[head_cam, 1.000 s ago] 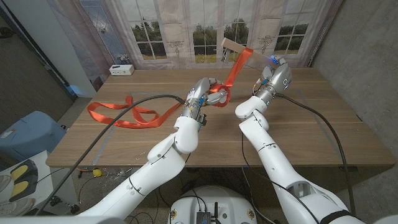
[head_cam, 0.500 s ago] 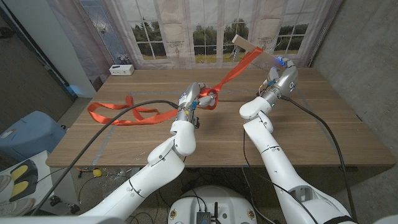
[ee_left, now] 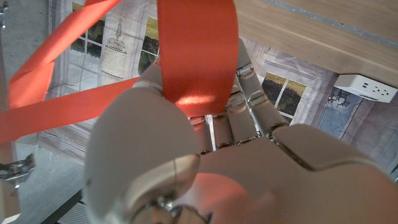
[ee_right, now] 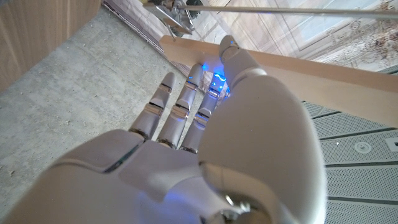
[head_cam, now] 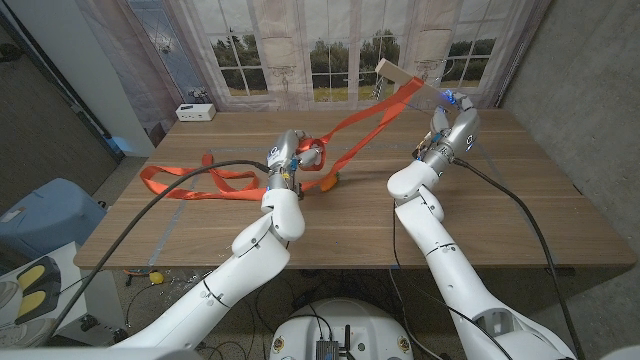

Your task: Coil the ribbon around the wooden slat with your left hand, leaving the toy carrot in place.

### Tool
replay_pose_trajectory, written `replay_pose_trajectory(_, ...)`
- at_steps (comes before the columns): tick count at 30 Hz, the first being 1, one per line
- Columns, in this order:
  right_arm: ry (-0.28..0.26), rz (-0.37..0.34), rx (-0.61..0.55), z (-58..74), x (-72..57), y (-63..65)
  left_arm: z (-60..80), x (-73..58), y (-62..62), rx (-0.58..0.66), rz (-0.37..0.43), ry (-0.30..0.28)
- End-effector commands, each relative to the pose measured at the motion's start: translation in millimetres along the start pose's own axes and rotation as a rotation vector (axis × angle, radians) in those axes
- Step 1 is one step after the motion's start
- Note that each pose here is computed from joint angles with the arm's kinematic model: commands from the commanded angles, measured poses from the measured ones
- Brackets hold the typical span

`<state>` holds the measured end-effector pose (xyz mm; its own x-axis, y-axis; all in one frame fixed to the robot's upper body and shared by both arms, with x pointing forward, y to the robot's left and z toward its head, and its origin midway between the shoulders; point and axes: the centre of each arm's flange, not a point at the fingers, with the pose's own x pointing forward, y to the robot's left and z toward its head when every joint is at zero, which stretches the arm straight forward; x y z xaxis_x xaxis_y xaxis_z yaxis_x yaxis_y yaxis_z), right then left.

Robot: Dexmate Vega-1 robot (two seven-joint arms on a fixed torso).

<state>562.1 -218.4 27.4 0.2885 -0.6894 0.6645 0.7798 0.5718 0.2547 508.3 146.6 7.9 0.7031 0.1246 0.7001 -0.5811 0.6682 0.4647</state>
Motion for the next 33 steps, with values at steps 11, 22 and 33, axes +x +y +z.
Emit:
replay_pose_trajectory(11,-0.221,0.101,-0.082,5.3,-49.9,-4.7,-4.7,70.7,61.6,0.084,0.169,-0.03)
replay_pose_trajectory(22,-0.274,0.165,-0.118,2.6,-66.3,4.4,25.4,91.5,82.8,0.185,0.254,-0.152)
replay_pose_trajectory(33,-0.357,0.182,-0.222,-0.1,-78.6,15.4,65.1,101.5,105.1,0.256,0.337,-0.258)
